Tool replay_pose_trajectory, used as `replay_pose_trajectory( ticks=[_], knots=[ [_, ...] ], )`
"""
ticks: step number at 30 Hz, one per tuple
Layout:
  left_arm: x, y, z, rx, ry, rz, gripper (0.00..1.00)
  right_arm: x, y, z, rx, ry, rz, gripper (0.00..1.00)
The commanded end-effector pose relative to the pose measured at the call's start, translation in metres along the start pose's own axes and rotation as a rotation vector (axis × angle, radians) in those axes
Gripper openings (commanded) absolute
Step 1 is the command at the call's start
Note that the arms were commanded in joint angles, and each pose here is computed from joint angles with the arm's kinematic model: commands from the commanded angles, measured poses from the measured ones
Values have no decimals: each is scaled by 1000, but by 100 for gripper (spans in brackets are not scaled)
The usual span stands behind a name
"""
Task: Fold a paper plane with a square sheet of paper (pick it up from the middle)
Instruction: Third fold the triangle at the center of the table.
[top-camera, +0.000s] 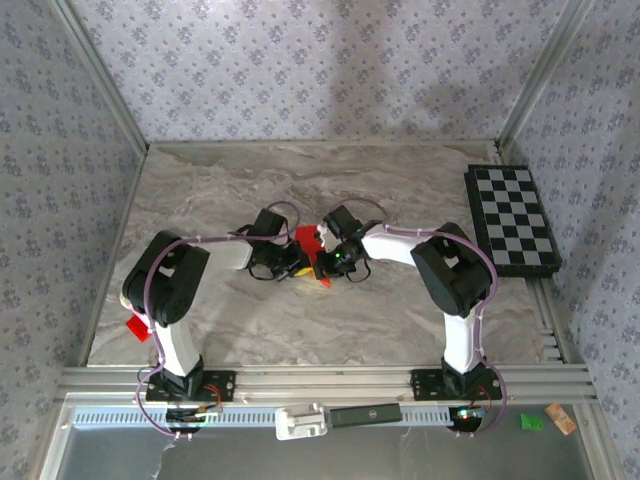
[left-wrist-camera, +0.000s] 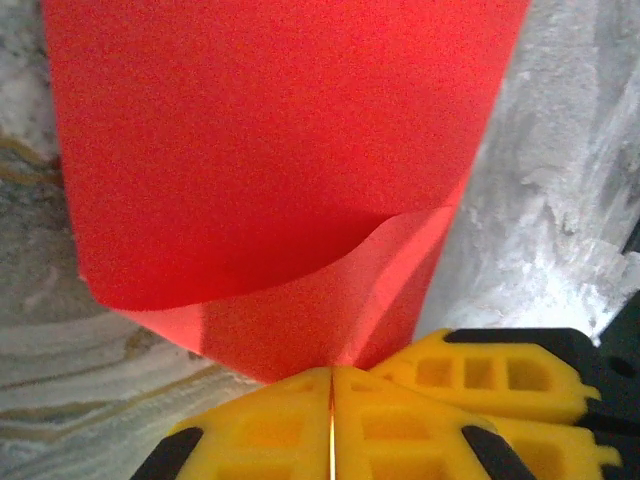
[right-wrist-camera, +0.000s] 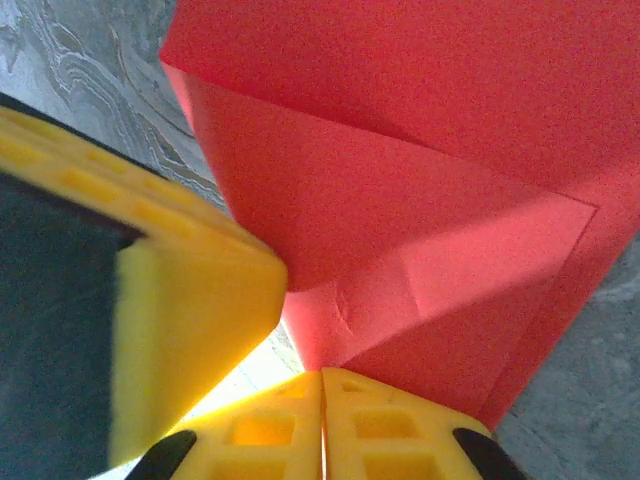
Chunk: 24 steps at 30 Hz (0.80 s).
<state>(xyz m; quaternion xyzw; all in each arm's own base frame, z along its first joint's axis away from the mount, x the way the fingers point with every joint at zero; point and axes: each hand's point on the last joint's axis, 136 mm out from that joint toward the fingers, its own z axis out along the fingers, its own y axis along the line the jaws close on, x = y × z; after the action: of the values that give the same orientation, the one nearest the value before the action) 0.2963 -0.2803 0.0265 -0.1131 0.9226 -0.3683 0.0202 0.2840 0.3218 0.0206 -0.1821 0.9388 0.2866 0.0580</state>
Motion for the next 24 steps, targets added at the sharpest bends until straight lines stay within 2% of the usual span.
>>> replay_pose_trajectory(
  ticks=[1, 13, 24],
  knots=[
    [-9, -3, 4, -21, -11, 23, 7, 20, -23, 13, 78, 73, 56, 9],
    [-3, 41, 11, -225, 23, -67, 4, 18, -12, 1, 45, 66, 24, 10],
    [1, 58, 15, -305, 58, -110, 3, 40, -8, -10, 20, 115, 22, 12]
  ],
)
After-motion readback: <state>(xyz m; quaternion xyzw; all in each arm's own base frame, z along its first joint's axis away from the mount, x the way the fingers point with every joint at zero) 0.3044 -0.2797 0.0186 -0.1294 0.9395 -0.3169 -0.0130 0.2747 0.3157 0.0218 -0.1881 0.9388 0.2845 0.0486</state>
